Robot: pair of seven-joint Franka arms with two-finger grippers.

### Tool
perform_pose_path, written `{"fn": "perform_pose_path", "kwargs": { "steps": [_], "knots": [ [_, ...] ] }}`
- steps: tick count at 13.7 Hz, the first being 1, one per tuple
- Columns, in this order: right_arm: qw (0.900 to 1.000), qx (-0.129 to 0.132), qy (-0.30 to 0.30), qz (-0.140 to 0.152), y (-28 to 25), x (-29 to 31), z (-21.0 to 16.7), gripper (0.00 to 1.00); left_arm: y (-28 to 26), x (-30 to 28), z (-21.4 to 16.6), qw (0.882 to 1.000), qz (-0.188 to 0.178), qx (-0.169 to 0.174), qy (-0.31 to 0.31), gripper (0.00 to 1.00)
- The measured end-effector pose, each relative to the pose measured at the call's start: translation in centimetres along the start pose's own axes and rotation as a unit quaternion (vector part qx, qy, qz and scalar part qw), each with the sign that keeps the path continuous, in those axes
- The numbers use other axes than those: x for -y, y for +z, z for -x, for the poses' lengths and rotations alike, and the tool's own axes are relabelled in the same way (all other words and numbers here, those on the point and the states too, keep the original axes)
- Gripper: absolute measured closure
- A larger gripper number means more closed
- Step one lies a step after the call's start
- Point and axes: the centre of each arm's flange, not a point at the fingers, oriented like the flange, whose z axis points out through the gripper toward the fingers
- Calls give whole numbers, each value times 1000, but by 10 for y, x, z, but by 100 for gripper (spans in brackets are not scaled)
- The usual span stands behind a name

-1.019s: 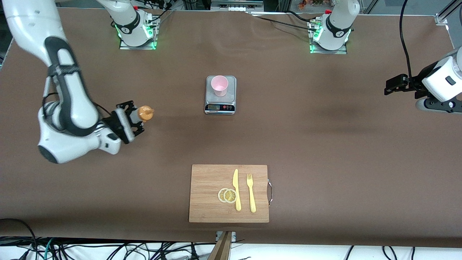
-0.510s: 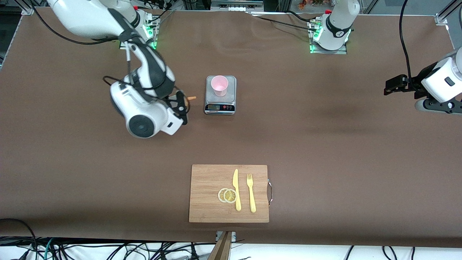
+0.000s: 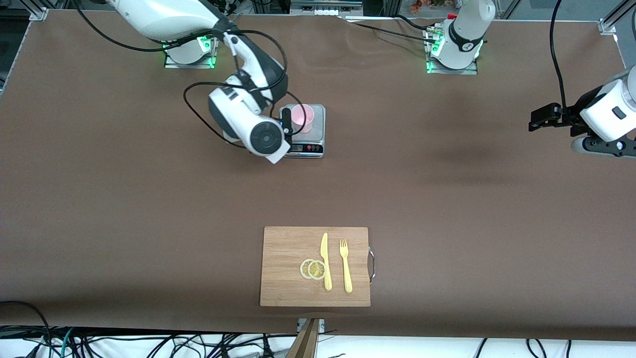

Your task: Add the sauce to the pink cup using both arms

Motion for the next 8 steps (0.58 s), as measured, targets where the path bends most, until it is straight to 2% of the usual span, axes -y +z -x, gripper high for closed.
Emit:
{"fn": "perform_pose_path", "kwargs": {
  "steps": [4, 8],
  "knots": [
    [998, 53, 25, 14, 17, 17, -30, 69, 1, 3, 0, 1000, 1, 0, -2, 0],
    [995, 90, 42, 32, 17, 40, -50, 69, 1, 3, 0, 1000, 1, 1, -1, 0]
  ]
}}
